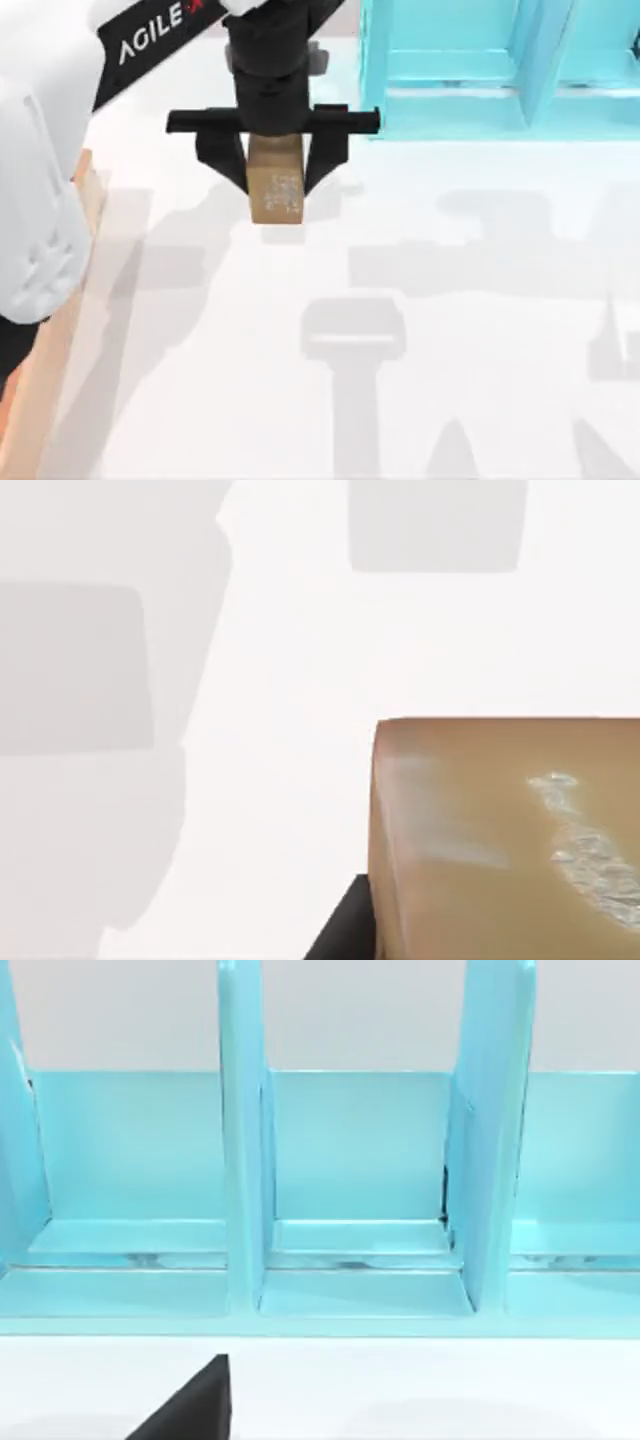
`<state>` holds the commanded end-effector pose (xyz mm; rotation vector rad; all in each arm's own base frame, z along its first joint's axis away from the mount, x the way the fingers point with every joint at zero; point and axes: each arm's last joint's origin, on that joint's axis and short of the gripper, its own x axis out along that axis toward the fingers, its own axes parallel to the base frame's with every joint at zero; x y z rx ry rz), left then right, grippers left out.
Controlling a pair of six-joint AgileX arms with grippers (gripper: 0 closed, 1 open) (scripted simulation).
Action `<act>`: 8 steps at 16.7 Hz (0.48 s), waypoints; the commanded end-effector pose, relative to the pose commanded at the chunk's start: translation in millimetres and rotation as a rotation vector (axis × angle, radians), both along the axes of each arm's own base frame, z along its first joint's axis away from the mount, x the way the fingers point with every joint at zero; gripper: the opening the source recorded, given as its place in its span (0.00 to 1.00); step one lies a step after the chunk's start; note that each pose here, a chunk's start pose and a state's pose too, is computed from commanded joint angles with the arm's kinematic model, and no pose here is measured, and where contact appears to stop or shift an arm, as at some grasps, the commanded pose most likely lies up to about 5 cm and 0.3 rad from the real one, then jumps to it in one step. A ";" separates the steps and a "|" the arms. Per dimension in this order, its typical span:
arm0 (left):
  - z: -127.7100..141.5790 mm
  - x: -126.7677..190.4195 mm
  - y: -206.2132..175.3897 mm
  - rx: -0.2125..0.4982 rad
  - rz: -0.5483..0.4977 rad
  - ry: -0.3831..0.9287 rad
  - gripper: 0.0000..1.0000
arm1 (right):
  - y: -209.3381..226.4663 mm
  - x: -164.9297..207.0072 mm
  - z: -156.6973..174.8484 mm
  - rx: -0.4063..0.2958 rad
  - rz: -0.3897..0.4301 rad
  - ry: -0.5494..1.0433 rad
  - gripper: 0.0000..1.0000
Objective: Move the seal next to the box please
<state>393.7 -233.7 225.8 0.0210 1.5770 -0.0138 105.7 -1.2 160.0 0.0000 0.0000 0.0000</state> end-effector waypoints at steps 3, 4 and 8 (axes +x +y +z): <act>12.8 19.6 38.8 0.000 0.019 0.002 0.00 | 0.0 0.0 0.0 0.000 0.000 0.000 1.00; 17.3 26.2 54.4 -0.001 0.018 0.001 0.00 | 0.0 0.0 0.0 0.000 0.000 0.000 1.00; 39.3 46.1 126.1 -0.004 0.007 -0.006 0.00 | 0.0 0.0 0.0 0.000 0.000 0.000 1.00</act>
